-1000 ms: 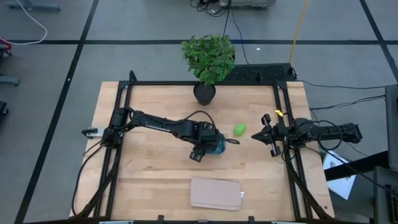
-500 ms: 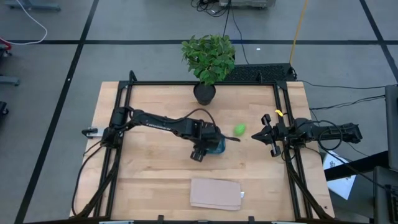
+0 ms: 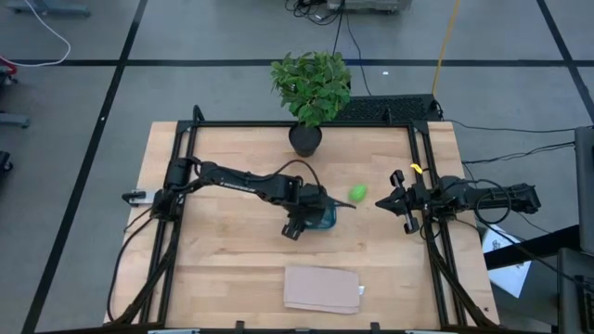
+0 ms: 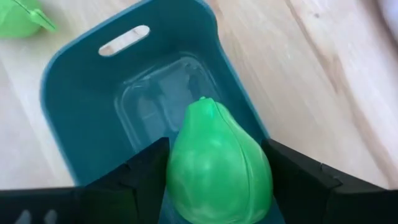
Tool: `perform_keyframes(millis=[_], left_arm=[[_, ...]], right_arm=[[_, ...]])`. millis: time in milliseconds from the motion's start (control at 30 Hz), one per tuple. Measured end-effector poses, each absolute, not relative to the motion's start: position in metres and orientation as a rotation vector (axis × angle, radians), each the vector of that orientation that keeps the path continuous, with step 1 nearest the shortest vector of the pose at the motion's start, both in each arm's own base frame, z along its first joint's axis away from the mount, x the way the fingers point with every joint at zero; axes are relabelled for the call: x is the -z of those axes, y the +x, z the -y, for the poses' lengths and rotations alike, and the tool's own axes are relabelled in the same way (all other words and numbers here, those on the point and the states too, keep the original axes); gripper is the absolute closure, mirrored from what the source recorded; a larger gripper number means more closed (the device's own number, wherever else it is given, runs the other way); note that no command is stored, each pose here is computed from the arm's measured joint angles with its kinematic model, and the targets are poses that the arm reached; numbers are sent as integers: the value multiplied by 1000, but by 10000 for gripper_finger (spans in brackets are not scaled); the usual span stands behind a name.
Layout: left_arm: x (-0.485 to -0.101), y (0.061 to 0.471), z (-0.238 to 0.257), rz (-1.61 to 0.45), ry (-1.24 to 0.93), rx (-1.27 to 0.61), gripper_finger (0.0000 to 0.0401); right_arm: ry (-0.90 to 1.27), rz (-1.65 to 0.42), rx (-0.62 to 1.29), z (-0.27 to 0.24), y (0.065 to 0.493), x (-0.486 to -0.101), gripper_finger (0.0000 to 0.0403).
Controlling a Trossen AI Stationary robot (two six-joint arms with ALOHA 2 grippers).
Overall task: Pick and placing Produce into tupperware
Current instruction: Put the avocado into the blue container
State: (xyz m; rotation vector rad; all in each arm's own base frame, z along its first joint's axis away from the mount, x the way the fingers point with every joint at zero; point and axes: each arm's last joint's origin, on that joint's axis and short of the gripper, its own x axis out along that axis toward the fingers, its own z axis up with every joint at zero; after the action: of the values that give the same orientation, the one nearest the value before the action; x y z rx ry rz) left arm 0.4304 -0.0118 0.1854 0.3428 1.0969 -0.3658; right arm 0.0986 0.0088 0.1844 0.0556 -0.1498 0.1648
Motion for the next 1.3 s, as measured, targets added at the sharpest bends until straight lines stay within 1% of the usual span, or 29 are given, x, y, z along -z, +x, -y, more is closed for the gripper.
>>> perform_keyframes(millis=[167,600,700,867,1033,1167,1300], left_arm=[[-185,430,-4,-1099,254,346,160],[-186,431,-5,-1082,341,380,160],[-186,431,-5,-1081,328,389,160],[-186,431,-9,-1075,240,397,160],[-186,430,-9,-1087,232,368,160],[-170,426,-11,-1138,242,329,160],[-169,427,-11,-1125,265,321,160]], right_arm=[[56,150,-165,-9,99,-184,403],[38,151,-163,-9,99,-184,403],[39,151,-163,-9,99,-184,403],[44,151,-164,-9,99,-184,403],[44,151,-164,-9,99,-184,403],[45,151,-164,-9,99,-184,403],[44,151,-164,-9,99,-184,403]])
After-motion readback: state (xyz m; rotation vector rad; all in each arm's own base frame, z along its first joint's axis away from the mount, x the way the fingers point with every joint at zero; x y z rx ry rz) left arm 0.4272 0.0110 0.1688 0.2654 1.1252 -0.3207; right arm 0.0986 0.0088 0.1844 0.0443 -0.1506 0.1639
